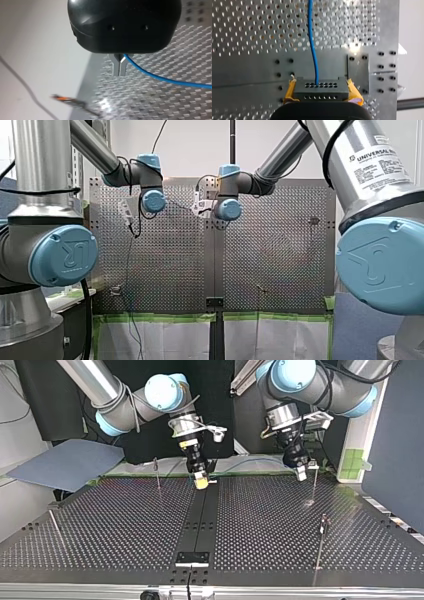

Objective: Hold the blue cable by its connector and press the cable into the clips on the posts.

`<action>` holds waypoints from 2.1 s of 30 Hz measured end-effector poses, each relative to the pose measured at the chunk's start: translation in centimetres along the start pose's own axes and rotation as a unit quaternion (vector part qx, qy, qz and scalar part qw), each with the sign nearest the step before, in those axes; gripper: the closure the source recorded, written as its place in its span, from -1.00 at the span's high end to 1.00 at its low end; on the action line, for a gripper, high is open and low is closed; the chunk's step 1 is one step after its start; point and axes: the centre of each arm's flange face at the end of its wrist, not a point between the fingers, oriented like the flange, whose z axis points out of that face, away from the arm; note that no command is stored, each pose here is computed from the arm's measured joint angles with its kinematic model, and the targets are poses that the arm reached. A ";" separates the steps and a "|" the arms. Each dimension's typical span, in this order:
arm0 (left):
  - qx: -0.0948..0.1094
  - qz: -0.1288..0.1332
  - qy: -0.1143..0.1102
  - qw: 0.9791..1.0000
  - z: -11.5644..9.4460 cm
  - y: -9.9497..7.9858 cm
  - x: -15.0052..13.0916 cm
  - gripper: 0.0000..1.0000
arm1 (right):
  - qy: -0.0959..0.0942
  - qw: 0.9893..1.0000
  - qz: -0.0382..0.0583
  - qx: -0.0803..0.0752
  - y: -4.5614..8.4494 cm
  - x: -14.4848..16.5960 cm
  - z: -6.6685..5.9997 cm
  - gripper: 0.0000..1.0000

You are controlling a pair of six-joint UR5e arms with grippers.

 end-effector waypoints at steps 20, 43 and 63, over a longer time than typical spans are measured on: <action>-0.031 0.037 0.010 0.999 -1.1 1.5 -6.0 -1.00 | 0.029 0.998 0.021 0.053 -4.8 6.8 2.5 -1.00; -0.050 0.056 0.040 0.996 3.8 2.9 -7.8 -1.00 | 0.080 0.995 0.029 0.054 -5.1 13.0 4.9 -1.00; -0.045 0.069 0.028 0.996 13.0 6.1 -9.3 -1.00 | 0.087 0.994 0.036 0.054 -5.1 13.6 5.2 -1.00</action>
